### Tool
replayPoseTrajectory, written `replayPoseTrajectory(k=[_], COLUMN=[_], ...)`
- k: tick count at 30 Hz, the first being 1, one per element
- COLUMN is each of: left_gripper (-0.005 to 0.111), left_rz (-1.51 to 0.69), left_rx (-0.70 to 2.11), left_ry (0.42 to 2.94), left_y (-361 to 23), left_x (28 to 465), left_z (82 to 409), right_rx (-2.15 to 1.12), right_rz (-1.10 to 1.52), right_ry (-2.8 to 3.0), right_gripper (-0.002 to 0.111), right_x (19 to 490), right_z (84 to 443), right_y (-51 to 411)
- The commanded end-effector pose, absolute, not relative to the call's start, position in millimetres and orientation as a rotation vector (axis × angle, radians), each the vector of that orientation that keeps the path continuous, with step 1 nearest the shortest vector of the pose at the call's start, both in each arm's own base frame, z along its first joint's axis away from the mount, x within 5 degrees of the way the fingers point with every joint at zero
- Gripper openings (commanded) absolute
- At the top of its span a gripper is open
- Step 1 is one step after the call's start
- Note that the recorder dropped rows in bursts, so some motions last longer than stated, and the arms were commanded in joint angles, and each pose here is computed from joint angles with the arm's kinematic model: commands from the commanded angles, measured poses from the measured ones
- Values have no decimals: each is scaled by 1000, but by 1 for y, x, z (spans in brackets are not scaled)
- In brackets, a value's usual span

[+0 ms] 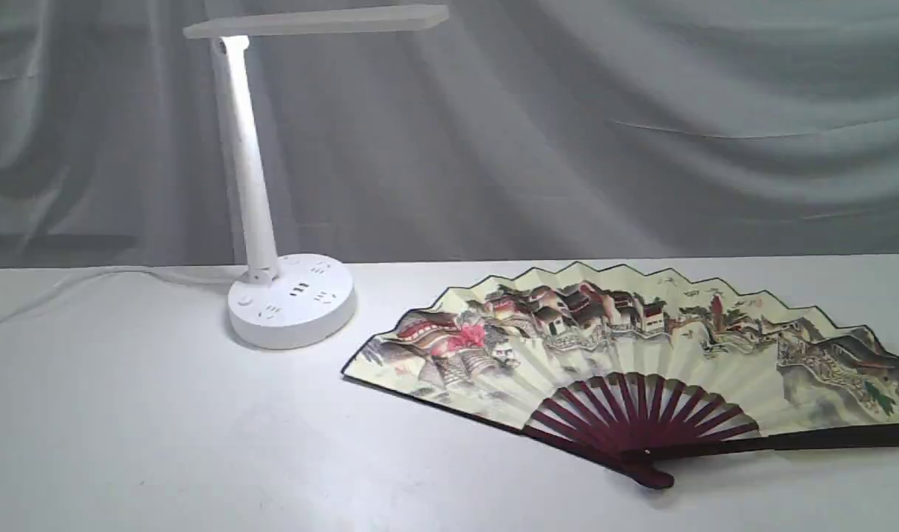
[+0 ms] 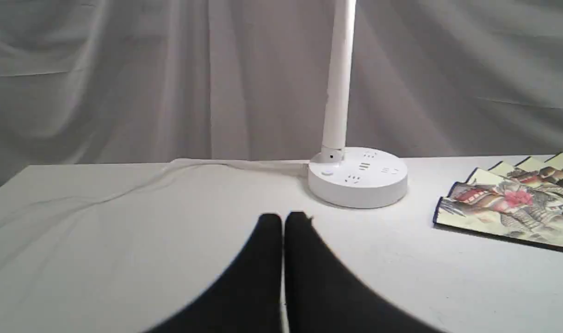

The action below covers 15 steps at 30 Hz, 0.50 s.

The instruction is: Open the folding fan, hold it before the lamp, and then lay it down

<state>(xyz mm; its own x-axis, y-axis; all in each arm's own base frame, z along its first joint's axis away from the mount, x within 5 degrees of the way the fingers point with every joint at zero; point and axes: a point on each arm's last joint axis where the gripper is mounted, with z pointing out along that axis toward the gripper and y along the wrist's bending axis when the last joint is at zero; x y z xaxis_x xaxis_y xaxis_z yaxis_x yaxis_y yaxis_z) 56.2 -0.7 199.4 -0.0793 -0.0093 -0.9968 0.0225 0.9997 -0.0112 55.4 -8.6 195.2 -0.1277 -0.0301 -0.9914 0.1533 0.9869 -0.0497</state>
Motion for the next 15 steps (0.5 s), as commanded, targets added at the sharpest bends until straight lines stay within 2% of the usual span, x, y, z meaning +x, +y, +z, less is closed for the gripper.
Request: replayPoseTrajectory(k=[1,15], left_gripper=[0,0], left_rz=[-50,-49], left_rx=[-16,-15], left_ry=[1665,1674], left_y=[-1,-1], left_x=[56,56], left_z=[197,196], right_rx=[78,49], right_rz=[-175,-213], right_ry=[1691,1694], right_gripper=[0,0], right_x=[55,55], right_z=[194,194], right_y=[-9,-10])
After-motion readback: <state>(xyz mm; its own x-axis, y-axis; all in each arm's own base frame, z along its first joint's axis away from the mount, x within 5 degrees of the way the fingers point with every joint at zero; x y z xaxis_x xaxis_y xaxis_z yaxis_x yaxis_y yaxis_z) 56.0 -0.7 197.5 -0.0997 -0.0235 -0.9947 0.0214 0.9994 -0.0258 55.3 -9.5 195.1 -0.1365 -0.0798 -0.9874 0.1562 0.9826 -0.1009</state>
